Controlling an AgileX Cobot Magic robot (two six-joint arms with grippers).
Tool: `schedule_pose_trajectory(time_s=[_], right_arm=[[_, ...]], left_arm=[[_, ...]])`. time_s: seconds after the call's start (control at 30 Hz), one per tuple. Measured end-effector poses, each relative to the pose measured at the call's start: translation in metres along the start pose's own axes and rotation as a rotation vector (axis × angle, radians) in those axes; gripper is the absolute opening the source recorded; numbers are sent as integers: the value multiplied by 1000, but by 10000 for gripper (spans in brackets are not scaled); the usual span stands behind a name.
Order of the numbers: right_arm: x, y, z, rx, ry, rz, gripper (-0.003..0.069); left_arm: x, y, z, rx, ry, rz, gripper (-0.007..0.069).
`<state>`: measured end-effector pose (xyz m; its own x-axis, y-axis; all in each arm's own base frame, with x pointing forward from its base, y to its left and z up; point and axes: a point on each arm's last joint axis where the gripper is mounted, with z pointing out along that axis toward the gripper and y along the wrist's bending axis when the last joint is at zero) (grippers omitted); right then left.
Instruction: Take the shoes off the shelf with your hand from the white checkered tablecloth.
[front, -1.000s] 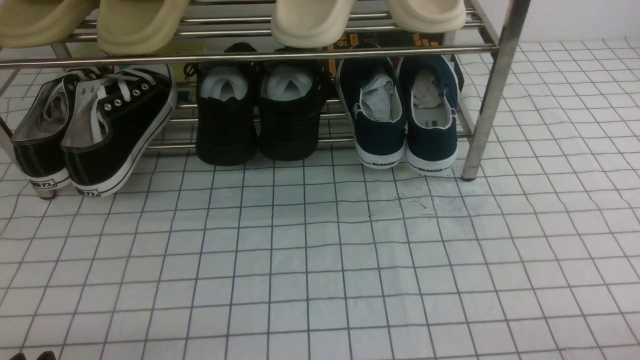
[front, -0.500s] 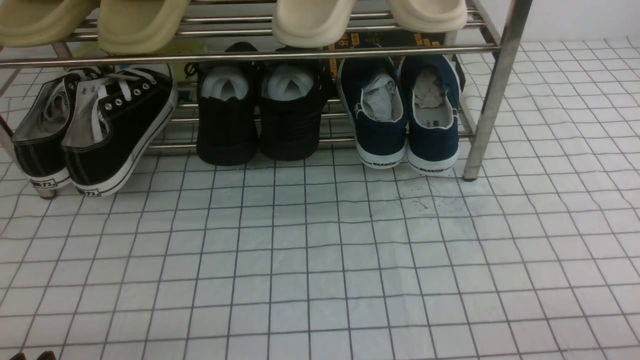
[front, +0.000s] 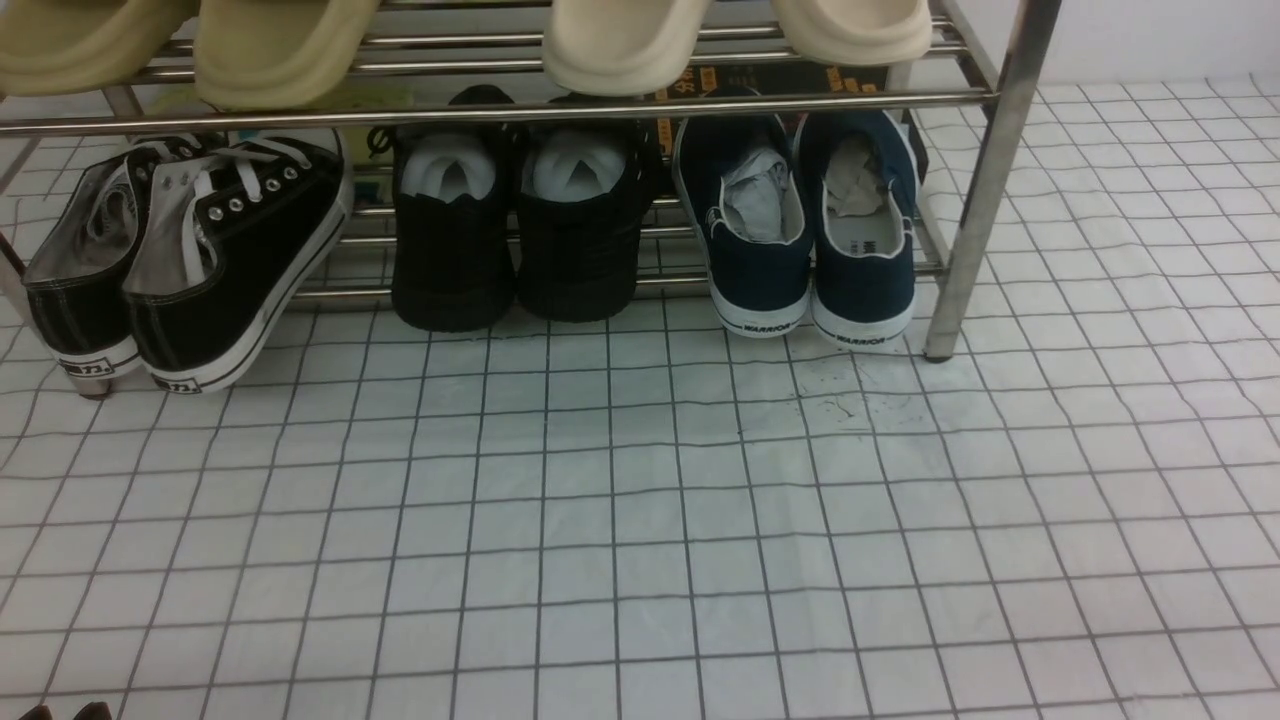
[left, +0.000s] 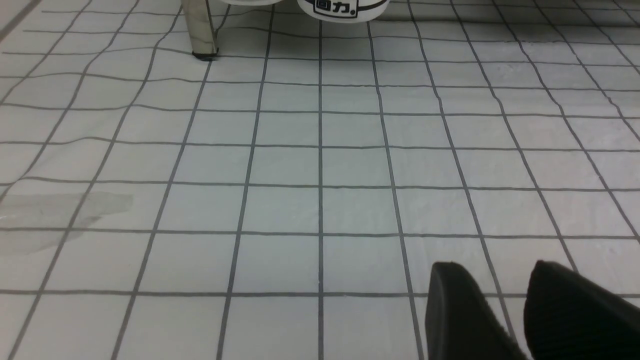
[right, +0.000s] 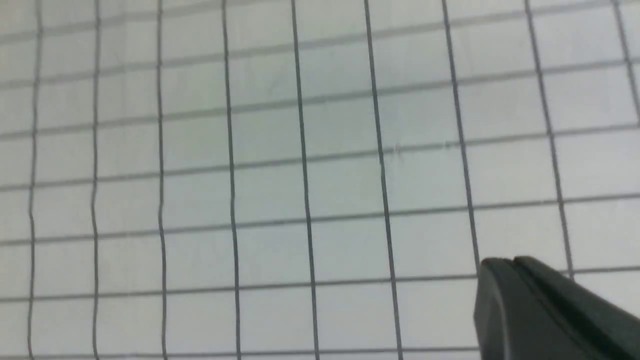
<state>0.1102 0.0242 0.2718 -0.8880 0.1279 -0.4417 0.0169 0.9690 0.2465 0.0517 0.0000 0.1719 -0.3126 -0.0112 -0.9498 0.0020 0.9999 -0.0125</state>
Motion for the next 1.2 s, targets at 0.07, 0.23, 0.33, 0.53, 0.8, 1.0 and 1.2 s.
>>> schedule_pose_trajectory(time_s=[0.07, 0.23, 0.33, 0.53, 0.8, 1.0, 1.2], right_arm=[[-8, 6, 6, -49, 44, -26, 2], [-39, 27, 13, -235, 77, -121, 31], [-72, 46, 19, -348, 64, -201, 91], [-126, 108, 43, -407, 49, -413, 253], [-183, 172, 79, -279, -6, -548, 414], [-227, 205, 111, -195, -135, -566, 461], [-237, 213, 143, -190, -159, -556, 462]], left_arm=[[0, 0, 0, 0, 0, 0, 239], [0, 0, 0, 0, 0, 0, 239], [0, 0, 0, 0, 0, 0, 239], [0, 0, 0, 0, 0, 0, 239], [0, 0, 0, 0, 0, 0, 239], [0, 0, 0, 0, 0, 0, 239], [0, 0, 0, 0, 0, 0, 239]])
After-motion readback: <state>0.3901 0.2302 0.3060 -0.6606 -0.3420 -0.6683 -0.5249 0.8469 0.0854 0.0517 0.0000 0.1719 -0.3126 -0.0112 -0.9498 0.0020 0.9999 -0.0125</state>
